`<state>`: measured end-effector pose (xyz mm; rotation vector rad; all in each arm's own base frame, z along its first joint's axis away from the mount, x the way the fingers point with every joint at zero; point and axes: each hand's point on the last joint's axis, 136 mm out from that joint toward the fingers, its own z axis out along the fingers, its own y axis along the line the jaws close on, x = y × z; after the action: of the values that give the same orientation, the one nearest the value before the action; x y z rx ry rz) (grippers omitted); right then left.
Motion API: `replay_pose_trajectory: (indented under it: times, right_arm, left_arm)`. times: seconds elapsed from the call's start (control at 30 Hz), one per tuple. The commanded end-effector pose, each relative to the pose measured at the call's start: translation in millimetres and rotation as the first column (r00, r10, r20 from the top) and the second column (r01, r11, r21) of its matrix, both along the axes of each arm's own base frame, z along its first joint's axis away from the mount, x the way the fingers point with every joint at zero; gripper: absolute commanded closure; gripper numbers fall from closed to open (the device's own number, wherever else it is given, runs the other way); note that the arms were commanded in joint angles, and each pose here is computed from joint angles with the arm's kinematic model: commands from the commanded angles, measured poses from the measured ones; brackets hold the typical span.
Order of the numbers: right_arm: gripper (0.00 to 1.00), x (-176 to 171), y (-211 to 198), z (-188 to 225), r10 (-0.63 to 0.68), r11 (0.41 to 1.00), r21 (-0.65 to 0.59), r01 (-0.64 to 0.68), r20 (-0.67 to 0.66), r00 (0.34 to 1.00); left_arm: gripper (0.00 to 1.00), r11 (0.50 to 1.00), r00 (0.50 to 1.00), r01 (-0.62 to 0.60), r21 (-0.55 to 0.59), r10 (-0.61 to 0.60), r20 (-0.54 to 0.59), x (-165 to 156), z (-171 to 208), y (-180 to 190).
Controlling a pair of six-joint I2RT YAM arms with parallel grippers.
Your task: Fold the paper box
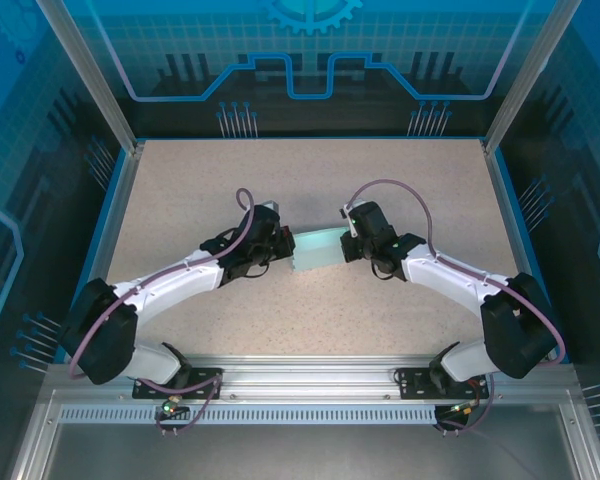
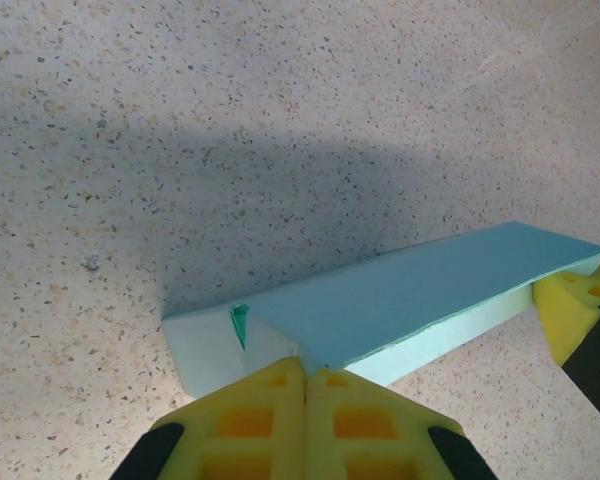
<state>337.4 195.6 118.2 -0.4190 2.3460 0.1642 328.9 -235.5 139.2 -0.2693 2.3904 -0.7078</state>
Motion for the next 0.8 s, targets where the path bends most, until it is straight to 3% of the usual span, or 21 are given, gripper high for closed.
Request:
replay_pose_trajectory:
  times: [0.0,0.77]
  right_arm:
    - [0.97,-30.4,25.2,-24.4,0.115,0.993,0.033,-0.112,-0.102,0.988]
    - [0.98,-32.6,33.4,-28.5,0.138,0.99,0.042,-0.134,-0.122,0.983]
  left_arm:
    - [0.94,0.987,0.998,0.062,-0.15,-0.061,0.015,2.6,17.0,-30.1]
    - [0.95,0.976,0.999,0.005,-0.218,-0.015,-0.041,5.1,9.9,-31.2]
